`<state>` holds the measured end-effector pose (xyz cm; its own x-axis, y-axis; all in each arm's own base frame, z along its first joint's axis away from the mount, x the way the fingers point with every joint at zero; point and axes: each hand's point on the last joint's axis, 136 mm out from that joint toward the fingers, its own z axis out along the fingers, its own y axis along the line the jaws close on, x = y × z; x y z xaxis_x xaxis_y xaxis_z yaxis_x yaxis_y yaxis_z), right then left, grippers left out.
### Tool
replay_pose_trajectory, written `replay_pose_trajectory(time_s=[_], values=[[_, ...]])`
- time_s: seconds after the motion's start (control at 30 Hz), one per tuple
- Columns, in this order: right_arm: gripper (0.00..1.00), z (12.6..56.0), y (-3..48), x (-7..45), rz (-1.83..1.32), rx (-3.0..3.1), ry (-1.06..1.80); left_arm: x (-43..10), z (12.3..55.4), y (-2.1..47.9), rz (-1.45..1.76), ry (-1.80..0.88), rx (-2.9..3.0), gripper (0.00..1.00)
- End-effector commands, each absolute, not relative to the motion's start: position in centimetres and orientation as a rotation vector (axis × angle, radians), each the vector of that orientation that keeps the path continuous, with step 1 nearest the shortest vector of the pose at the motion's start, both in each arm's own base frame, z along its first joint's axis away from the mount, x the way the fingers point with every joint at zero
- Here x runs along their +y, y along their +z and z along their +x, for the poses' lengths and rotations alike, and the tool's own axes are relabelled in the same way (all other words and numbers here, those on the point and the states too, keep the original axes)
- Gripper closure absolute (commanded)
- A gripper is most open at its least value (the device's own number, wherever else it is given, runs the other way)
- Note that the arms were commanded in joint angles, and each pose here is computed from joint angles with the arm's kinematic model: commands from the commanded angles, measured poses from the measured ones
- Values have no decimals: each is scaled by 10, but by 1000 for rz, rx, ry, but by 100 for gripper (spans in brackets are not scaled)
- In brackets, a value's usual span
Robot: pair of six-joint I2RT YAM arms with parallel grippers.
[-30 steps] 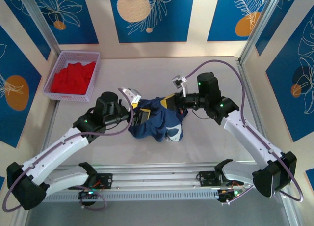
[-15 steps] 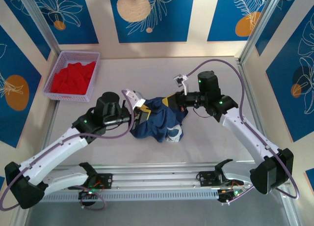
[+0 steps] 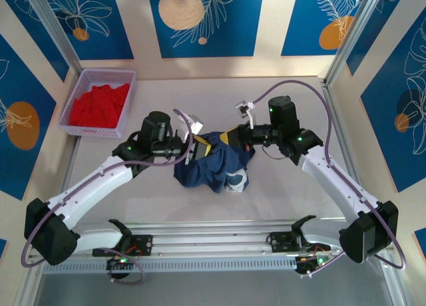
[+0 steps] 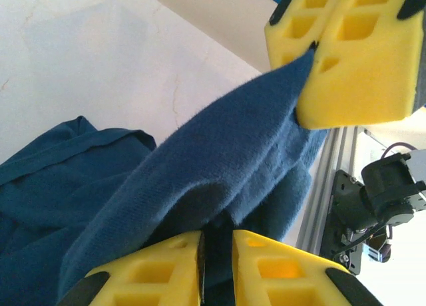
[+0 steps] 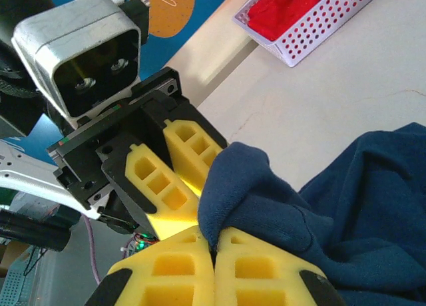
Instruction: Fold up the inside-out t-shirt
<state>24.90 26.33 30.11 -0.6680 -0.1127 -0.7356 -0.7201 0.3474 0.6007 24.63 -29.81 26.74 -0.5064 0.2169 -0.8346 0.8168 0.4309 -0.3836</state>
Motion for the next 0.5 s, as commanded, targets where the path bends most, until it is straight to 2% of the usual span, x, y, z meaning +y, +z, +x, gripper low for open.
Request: replay_pose_trajectory(time_s=[0.0,0.23,0.37,0.47], values=[[100,242,309,262,-738,1994,1359,-308,249,296,877,-1157,1871,82],[100,242,308,262,-737,1996,1357,-312,256,301,876,-1173,1856,69],[100,242,308,263,-741,1992,1366,-315,259,304,883,-1181,1847,68],[100,242,307,262,-735,1997,1357,-318,256,309,898,-1217,1823,74]])
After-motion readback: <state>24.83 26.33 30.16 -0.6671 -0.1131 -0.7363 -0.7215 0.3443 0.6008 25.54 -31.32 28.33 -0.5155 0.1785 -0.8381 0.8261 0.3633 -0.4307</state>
